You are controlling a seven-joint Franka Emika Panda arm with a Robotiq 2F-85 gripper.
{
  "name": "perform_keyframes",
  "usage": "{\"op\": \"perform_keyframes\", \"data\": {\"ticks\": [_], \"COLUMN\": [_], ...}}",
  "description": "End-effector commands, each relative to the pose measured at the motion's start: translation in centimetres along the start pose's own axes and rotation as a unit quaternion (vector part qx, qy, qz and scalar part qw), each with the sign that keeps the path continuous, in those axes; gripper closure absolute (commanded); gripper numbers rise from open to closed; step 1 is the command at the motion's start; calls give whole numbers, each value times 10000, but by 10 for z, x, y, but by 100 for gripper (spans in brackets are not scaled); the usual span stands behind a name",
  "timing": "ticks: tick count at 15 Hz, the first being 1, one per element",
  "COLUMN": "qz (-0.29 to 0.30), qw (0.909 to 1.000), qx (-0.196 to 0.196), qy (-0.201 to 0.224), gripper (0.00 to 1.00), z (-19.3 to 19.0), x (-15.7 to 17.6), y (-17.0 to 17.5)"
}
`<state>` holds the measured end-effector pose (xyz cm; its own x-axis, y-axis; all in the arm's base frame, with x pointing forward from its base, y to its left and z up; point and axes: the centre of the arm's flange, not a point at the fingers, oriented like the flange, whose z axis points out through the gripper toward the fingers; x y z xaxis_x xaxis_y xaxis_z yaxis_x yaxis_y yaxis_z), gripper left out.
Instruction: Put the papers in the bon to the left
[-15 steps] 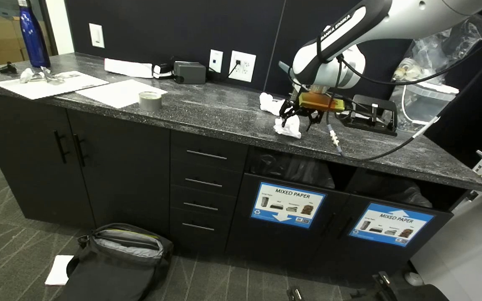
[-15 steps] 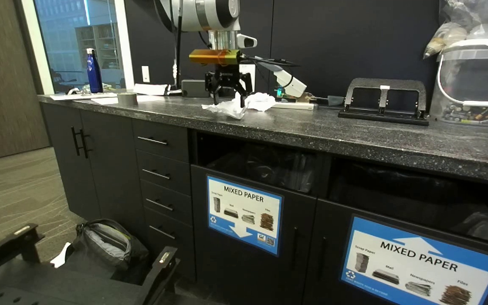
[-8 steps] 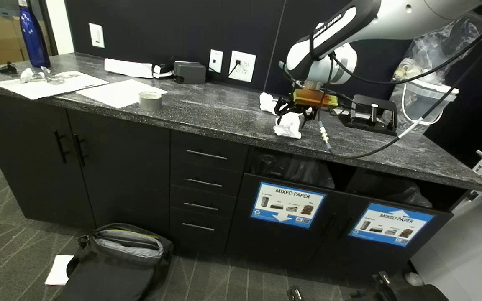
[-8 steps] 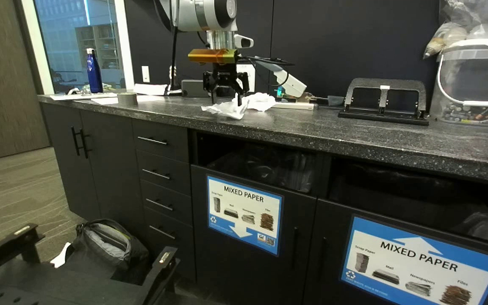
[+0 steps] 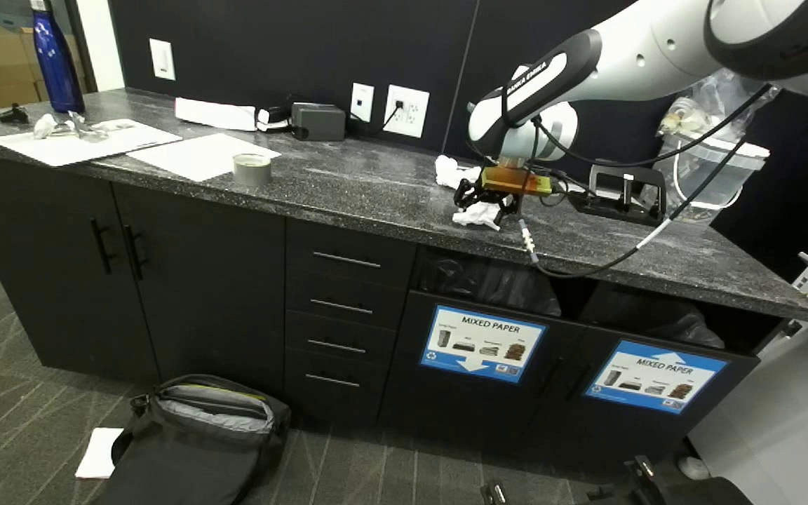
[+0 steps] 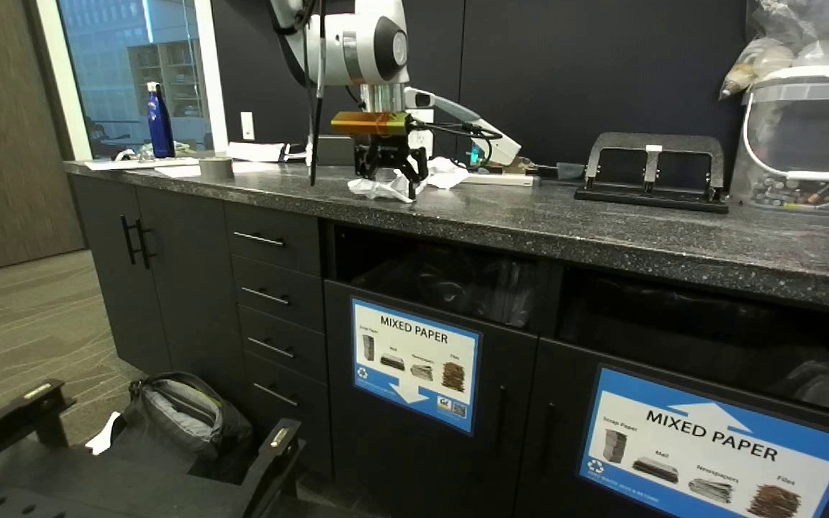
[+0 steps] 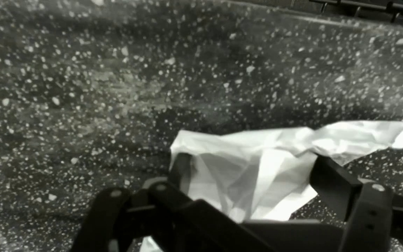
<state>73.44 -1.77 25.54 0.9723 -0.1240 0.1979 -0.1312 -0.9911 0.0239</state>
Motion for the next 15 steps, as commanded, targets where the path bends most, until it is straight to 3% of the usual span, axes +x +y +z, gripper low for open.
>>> {"op": "perform_keyframes", "data": {"ticks": [1,6,9,15], "qz": [-11,-183,-461,-1104], "qw": [9998,9993,9981,9828], "qx": [-128,-269,-412,-300], "qy": [136,193,-61,-1452], "gripper": [41,80,85,81], "z": [13,8,8,6], "x": [28,21,-2,-104], "y": [5,13,26,60]}}
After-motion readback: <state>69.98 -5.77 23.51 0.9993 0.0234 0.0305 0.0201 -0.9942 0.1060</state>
